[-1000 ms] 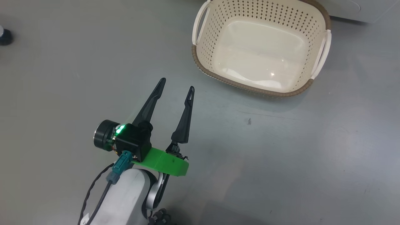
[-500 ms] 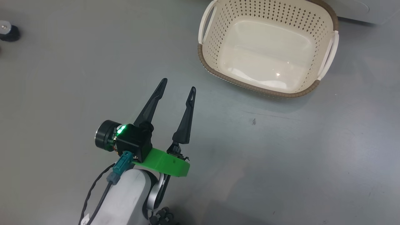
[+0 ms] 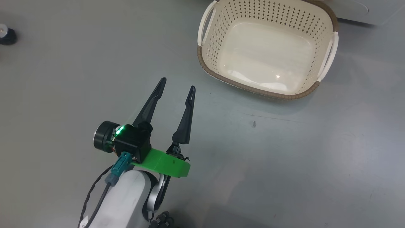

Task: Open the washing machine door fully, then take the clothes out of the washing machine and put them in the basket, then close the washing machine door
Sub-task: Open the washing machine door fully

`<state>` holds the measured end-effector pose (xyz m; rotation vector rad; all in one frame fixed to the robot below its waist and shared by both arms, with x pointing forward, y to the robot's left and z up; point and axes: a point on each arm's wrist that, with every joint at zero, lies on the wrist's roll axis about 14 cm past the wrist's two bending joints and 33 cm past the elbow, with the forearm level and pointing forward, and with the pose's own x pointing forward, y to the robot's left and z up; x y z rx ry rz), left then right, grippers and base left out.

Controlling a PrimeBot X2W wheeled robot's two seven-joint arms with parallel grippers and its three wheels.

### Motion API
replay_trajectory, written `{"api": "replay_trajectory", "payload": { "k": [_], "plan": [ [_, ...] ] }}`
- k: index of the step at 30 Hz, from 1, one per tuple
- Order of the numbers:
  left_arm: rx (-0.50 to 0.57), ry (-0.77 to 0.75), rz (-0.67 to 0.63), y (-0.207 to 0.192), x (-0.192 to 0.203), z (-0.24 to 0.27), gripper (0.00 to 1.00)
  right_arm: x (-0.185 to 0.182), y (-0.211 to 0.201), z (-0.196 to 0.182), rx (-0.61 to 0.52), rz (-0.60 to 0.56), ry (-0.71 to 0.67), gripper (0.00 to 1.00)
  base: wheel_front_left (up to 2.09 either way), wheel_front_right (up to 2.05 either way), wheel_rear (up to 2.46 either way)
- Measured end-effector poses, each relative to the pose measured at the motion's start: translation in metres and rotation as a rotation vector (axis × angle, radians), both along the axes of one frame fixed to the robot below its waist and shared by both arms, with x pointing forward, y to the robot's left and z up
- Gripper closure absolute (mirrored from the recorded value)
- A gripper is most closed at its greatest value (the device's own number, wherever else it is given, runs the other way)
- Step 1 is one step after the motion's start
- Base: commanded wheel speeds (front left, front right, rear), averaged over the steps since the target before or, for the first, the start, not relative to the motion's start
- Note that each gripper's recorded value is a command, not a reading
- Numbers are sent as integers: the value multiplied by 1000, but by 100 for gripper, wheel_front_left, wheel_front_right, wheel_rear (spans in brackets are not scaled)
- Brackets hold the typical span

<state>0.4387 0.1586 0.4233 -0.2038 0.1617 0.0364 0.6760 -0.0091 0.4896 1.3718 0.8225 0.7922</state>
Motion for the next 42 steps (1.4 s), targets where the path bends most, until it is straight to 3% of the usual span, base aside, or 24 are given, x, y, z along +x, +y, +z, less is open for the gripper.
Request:
{"api": "replay_trajectory", "payload": {
  "k": [19,42],
  "plan": [
    [-11,-26,-7,-3,4,8,0,-39,5,-7,-5,130,33,100,0,0,0],
    [-5,-77,11,1,-5,30,0,-126,46,3,34,352,27,100,0,0,0]
  ]
}}
